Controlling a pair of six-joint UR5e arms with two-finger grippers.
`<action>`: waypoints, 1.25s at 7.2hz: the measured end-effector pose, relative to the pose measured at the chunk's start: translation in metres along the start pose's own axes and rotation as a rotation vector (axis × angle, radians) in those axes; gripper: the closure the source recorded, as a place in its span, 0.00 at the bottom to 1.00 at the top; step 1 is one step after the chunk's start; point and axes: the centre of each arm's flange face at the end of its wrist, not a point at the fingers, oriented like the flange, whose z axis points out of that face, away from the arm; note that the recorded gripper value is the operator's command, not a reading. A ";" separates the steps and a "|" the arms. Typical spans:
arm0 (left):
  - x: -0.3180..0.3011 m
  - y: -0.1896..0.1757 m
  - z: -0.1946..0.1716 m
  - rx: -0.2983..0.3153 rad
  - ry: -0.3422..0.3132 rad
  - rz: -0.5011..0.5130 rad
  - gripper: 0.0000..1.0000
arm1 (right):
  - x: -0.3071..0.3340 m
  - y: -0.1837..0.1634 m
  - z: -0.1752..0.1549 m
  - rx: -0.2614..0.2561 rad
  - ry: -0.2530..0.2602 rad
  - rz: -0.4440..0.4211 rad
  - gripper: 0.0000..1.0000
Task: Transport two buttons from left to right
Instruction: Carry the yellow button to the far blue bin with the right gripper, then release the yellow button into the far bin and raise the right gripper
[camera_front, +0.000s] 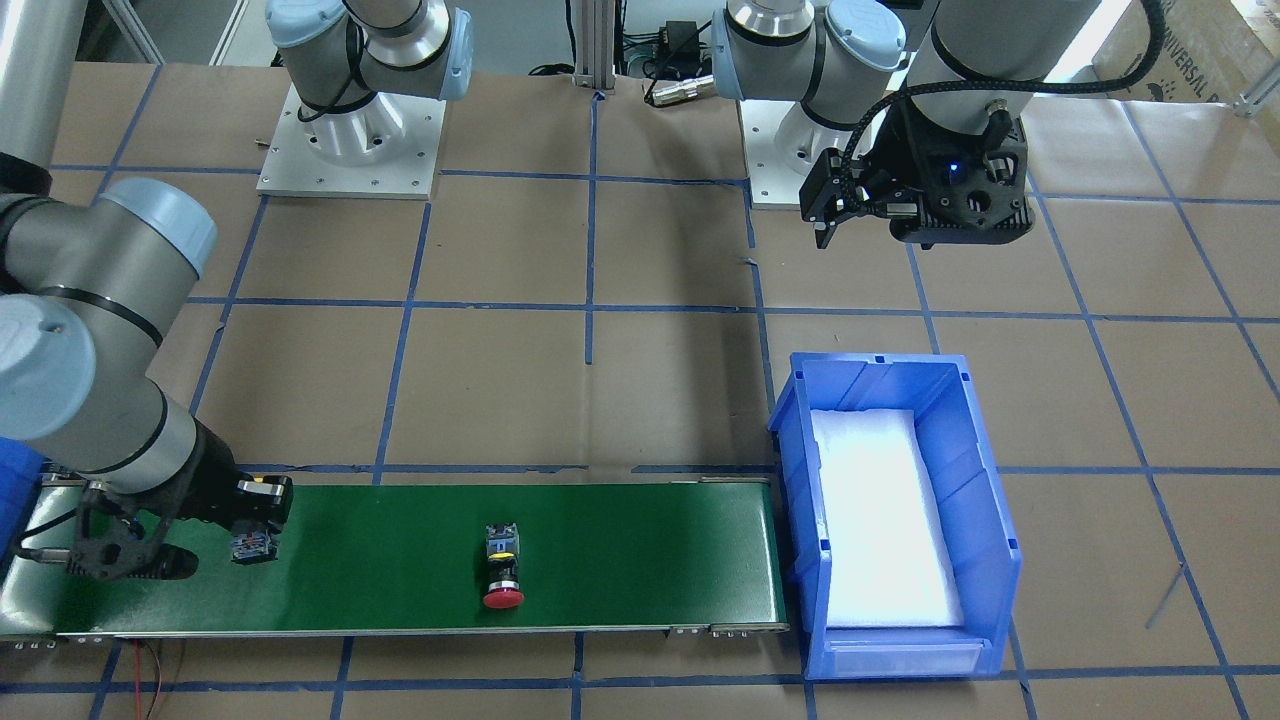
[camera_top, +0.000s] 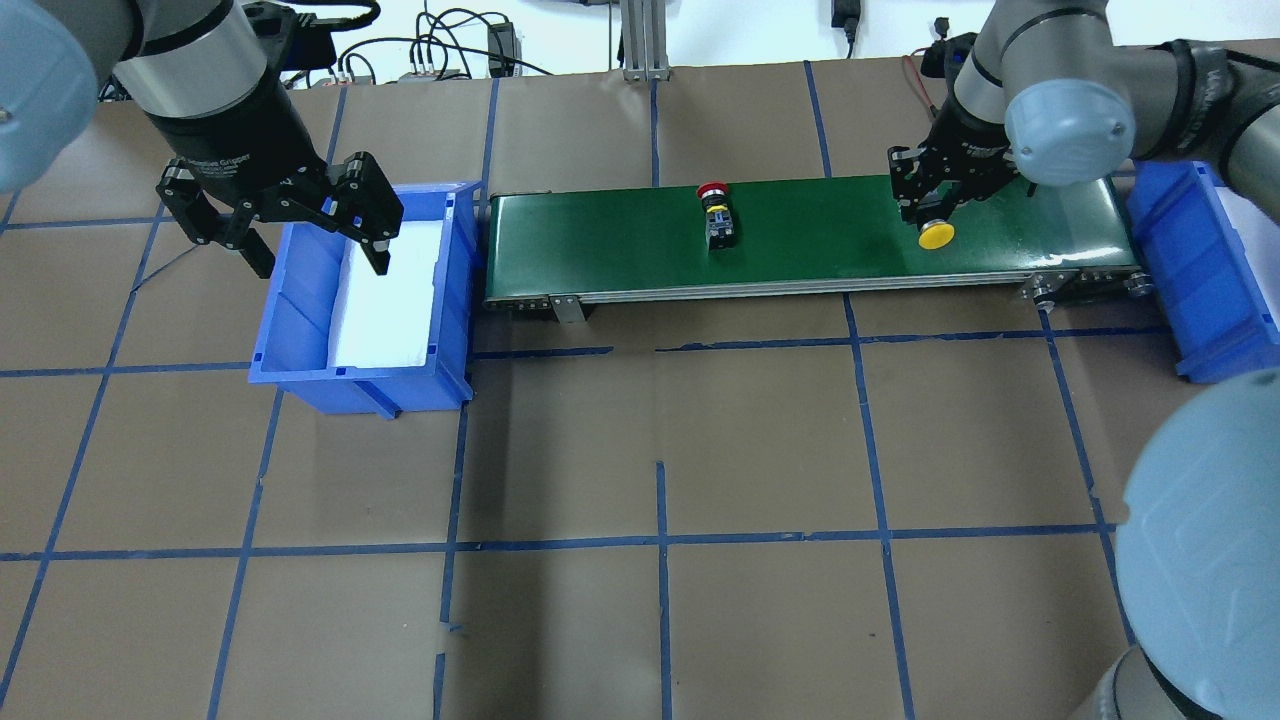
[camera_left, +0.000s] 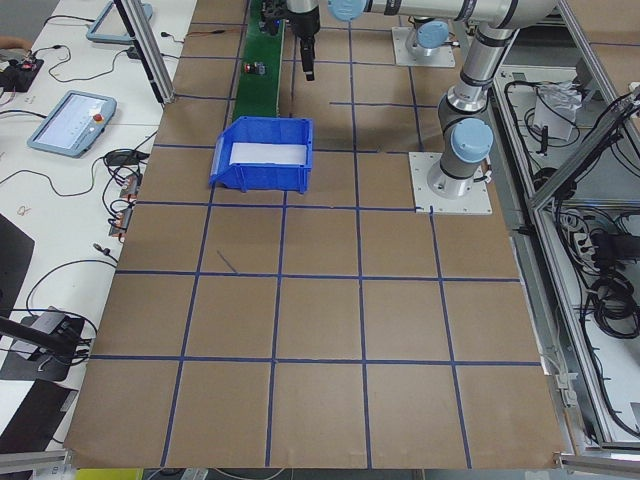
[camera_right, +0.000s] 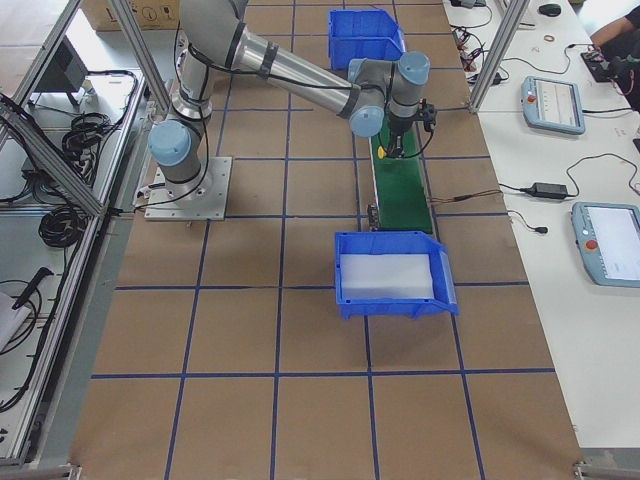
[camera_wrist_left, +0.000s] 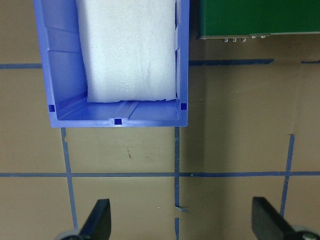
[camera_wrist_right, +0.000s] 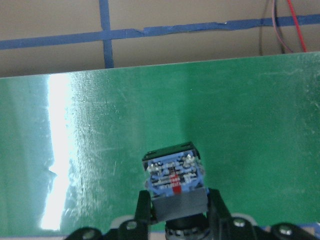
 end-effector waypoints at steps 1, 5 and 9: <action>-0.001 0.000 0.000 0.000 0.000 0.000 0.00 | 0.005 0.004 -0.039 -0.001 0.005 -0.013 0.97; -0.003 -0.001 0.000 0.000 0.006 -0.002 0.00 | 0.209 0.027 -0.133 0.011 0.059 -0.179 0.97; -0.003 -0.001 -0.001 0.002 0.004 -0.003 0.00 | 0.369 -0.015 -0.058 0.013 0.079 -0.309 0.97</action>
